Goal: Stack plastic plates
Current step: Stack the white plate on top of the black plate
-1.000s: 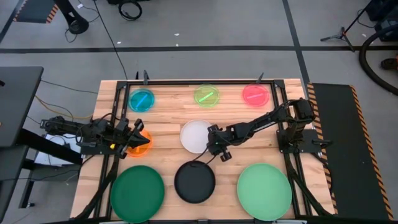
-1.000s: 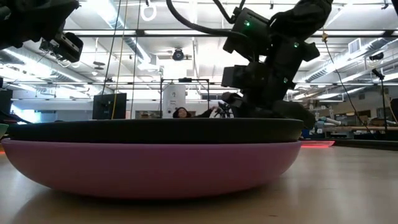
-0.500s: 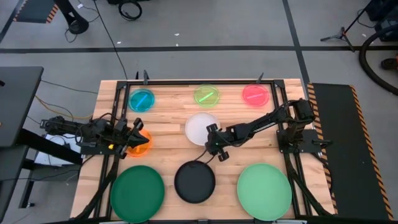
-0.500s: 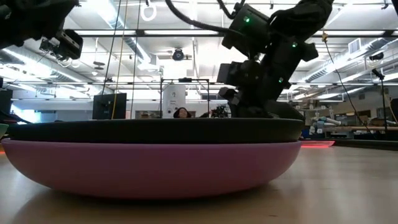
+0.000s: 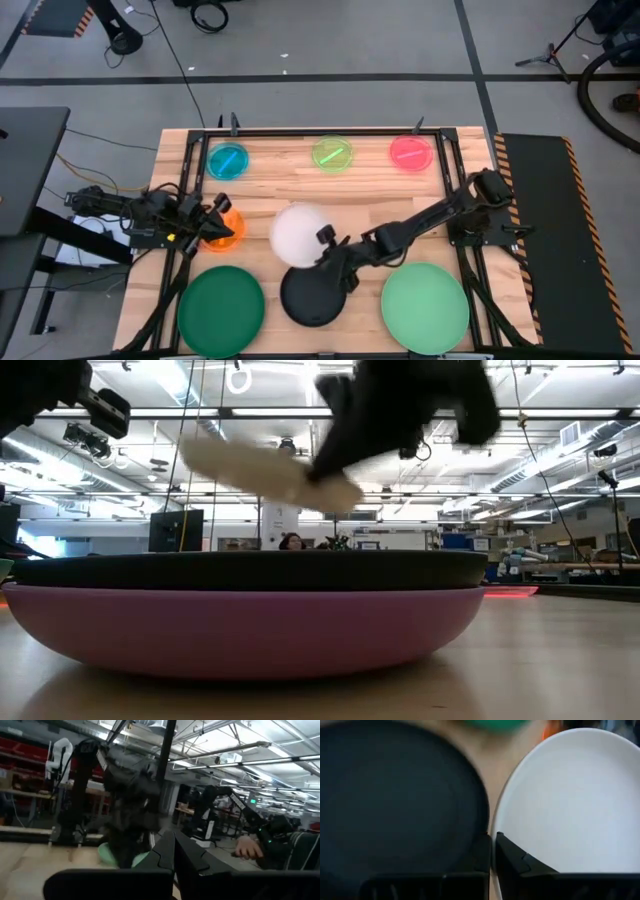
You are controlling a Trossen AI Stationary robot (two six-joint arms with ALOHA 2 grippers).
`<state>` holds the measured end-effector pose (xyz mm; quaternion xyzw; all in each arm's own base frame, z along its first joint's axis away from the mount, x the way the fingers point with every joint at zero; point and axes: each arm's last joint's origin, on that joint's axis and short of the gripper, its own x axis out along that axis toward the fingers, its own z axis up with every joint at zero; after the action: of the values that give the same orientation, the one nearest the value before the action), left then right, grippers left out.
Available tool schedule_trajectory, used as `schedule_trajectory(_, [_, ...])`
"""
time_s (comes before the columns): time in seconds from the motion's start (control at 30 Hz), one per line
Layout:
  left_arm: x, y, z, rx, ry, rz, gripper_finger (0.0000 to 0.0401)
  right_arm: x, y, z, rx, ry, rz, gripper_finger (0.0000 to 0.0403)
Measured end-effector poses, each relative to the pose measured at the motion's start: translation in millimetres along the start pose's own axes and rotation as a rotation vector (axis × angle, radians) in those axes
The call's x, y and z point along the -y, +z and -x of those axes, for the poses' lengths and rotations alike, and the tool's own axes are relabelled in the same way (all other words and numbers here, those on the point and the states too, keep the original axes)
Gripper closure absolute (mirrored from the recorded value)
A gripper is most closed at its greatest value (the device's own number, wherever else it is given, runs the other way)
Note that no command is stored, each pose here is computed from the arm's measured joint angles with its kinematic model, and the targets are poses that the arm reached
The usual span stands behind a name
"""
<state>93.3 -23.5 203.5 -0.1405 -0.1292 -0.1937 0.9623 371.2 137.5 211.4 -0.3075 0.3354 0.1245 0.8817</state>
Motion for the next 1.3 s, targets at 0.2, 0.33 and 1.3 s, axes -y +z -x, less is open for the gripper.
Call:
schedule_trajectory(0.2, [-1.4, -3.7, -2.2, -0.037, 0.009, 0.016, 0.0392, -21.0, 19.7, 11.6, 0.090, 0.164, -0.002, 0.0384])
schedule_trajectory(0.33, [-2.2, -5.6, -3.6, -0.055, 0.014, 0.000, 0.0392, -35.9, 20.5, 15.7, 0.067, 0.221, 0.013, 0.0387])
schedule_trajectory(1.3, [1.9, 24.0, -26.1, -0.232, 0.172, -0.092, 0.0386, -75.0, 37.2, -28.9, -0.189, 0.278, 0.051, 0.0316])
